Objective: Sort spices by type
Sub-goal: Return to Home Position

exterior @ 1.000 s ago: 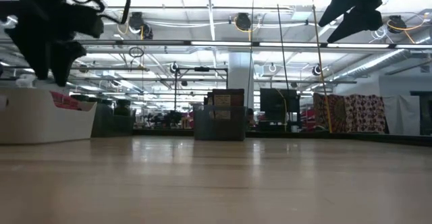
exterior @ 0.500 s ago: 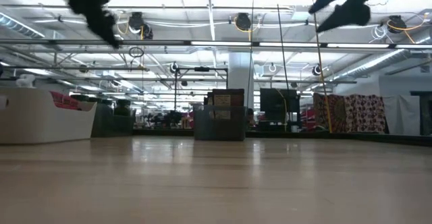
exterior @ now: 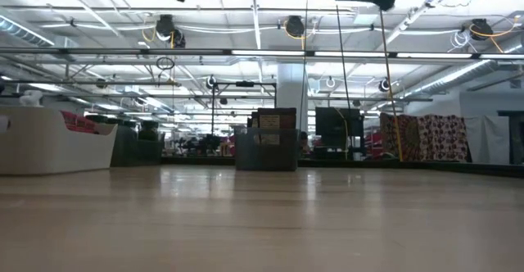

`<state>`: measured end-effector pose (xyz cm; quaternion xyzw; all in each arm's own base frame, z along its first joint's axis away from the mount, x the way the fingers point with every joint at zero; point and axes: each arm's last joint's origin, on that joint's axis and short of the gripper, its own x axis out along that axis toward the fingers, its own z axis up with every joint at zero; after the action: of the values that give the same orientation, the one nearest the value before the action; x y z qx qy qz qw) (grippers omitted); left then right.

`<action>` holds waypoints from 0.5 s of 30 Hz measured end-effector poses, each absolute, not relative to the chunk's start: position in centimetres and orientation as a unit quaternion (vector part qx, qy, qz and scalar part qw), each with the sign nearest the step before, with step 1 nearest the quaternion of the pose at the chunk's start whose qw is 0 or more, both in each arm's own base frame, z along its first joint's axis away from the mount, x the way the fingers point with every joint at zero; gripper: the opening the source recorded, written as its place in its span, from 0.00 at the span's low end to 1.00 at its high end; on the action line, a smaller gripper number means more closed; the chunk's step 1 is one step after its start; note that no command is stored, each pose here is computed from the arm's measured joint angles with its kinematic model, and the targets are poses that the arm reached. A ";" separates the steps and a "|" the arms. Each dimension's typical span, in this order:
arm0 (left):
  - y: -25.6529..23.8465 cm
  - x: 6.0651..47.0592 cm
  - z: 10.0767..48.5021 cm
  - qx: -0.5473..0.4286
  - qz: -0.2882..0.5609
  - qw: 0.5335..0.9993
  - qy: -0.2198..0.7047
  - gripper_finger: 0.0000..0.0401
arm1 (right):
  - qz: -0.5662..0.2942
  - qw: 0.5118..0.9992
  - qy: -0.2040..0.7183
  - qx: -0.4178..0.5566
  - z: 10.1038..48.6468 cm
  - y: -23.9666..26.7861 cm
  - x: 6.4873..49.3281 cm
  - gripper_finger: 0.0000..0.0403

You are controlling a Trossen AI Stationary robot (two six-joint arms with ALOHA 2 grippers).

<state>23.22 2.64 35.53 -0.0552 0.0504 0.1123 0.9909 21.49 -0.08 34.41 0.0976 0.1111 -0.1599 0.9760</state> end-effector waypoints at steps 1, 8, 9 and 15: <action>2.8 23.4 35.7 -0.052 0.113 0.991 0.039 0.74 | -0.157 0.978 0.101 0.088 34.5 -0.1 22.0 0.78; 2.8 23.5 35.9 -0.047 0.108 0.993 0.025 0.74 | -0.113 0.991 -0.001 0.072 35.4 0.1 24.9 0.78; 2.8 23.4 36.0 -0.048 0.106 0.993 0.022 0.74 | -0.104 0.991 -0.010 0.080 35.5 0.1 25.1 0.78; 2.6 22.0 36.9 -0.045 0.093 0.995 0.009 0.73 | -0.076 0.990 0.014 0.118 35.1 -0.4 25.0 0.73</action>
<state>21.95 2.58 36.92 -0.0450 0.0092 0.0933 0.9946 25.00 -0.43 35.06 0.1183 0.0142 -0.0759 0.9900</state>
